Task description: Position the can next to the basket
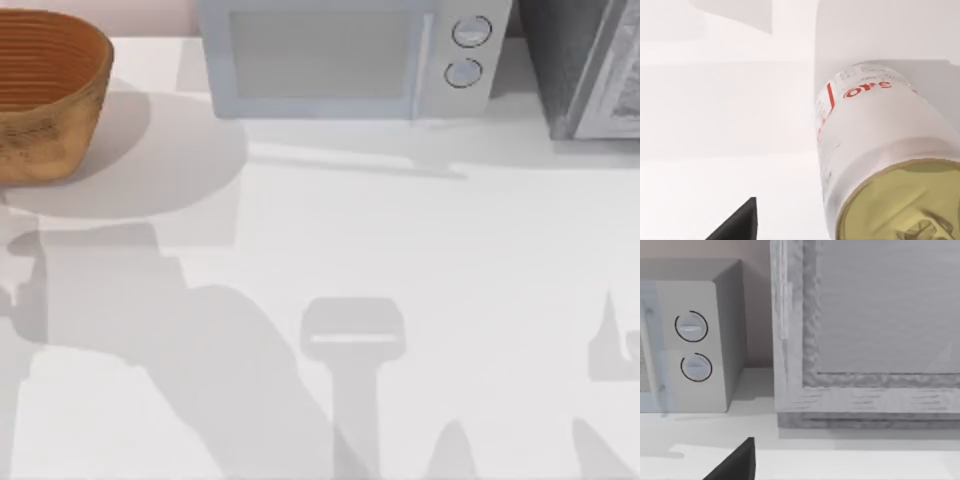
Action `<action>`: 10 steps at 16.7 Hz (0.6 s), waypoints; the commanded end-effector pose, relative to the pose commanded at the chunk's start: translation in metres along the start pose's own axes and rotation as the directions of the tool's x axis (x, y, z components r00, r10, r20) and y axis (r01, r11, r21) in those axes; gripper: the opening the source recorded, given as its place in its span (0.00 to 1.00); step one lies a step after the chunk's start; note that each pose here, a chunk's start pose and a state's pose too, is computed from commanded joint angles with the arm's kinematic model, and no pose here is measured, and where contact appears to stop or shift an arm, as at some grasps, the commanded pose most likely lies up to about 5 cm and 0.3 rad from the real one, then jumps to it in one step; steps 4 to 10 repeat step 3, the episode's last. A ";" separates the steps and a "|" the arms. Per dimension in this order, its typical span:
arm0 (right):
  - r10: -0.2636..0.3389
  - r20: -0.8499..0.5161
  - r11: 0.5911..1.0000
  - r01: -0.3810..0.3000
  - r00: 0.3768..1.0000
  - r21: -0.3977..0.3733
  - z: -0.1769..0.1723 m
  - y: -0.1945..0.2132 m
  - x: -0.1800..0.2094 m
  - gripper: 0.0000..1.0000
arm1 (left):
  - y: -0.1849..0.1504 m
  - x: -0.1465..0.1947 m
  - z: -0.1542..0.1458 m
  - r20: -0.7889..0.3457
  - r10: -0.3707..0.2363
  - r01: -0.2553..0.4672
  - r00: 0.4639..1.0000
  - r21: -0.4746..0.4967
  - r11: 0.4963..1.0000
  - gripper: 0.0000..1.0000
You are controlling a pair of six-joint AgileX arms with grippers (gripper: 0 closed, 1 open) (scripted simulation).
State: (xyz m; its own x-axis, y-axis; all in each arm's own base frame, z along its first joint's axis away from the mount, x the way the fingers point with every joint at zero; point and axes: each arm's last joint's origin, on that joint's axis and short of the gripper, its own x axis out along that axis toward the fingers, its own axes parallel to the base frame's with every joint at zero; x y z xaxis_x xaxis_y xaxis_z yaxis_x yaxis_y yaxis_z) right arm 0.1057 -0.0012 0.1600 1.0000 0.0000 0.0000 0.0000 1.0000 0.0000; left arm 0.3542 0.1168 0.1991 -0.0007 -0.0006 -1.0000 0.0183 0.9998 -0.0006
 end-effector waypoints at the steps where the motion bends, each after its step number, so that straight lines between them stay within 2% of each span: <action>1: 0.000 0.000 1.000 0.000 1.000 0.000 0.000 0.000 0.000 1.00 | 0.000 -0.005 0.000 -0.001 0.000 0.000 1.000 0.000 1.000 1.00; 10: 0.000 0.000 1.000 0.000 1.000 0.000 0.000 0.000 0.000 1.00 | -0.001 -0.010 -0.001 0.002 0.001 -0.001 1.000 0.000 1.000 1.00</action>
